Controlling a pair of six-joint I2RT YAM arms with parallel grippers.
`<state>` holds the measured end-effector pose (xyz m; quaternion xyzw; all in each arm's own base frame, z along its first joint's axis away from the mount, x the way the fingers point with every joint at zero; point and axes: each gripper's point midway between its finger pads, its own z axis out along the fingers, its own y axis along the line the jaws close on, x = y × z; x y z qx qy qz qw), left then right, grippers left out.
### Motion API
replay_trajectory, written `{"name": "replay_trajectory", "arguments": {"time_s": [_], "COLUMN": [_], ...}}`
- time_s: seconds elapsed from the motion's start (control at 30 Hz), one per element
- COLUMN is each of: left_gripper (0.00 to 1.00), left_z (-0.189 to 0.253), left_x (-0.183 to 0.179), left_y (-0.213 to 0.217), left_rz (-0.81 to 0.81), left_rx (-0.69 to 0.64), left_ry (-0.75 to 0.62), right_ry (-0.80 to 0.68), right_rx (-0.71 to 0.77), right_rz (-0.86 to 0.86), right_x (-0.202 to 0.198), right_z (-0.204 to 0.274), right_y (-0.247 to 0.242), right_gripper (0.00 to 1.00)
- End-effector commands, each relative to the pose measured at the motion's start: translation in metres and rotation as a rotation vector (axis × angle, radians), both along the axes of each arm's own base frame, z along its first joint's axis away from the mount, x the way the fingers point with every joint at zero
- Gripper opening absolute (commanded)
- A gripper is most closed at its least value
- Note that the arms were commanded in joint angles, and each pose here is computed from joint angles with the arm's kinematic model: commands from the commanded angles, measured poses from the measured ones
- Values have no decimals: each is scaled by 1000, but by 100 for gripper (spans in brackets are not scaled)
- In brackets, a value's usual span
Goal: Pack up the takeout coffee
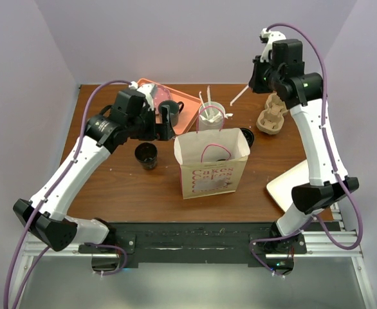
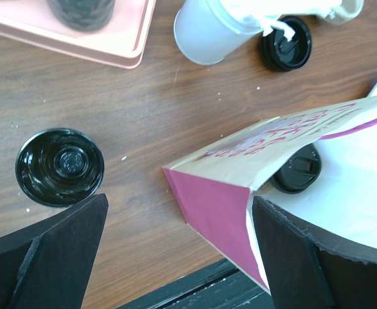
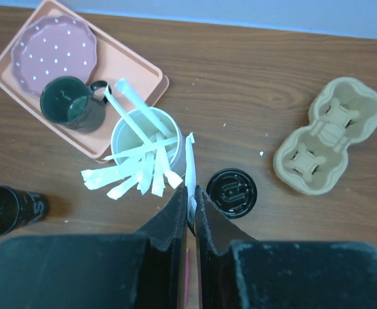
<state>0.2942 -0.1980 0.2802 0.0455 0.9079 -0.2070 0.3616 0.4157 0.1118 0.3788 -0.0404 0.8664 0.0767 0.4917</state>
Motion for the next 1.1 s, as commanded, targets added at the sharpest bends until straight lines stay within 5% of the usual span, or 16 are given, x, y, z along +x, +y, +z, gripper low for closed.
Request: {"name": "replay_trajectory", "arguments": {"time_s": [0.0, 0.27, 0.5, 0.77, 1.07], "left_gripper": [100, 100, 100, 100, 100], "left_z": [32, 58, 73, 89, 92], "left_x": [0, -4, -7, -9, -15], "left_y": [1, 6, 9, 12, 22], "left_rz": [-19, 25, 39, 49, 83], "left_rx": [-31, -81, -105, -123, -107], "left_ry": [-81, -135, -163, -190, -200], "right_ry": [-97, -319, -519, -627, -554], "right_rx": [-3, 77, 167, 222, 179], "right_rz": [-40, -50, 165, 447, 628], "right_x": [-16, -67, -133, -211, -248], "right_z": [47, 123, 176, 188, 156], "right_y": [-14, -28, -9, 17, 30], "right_gripper": [8, 7, 9, 10, 9]}}
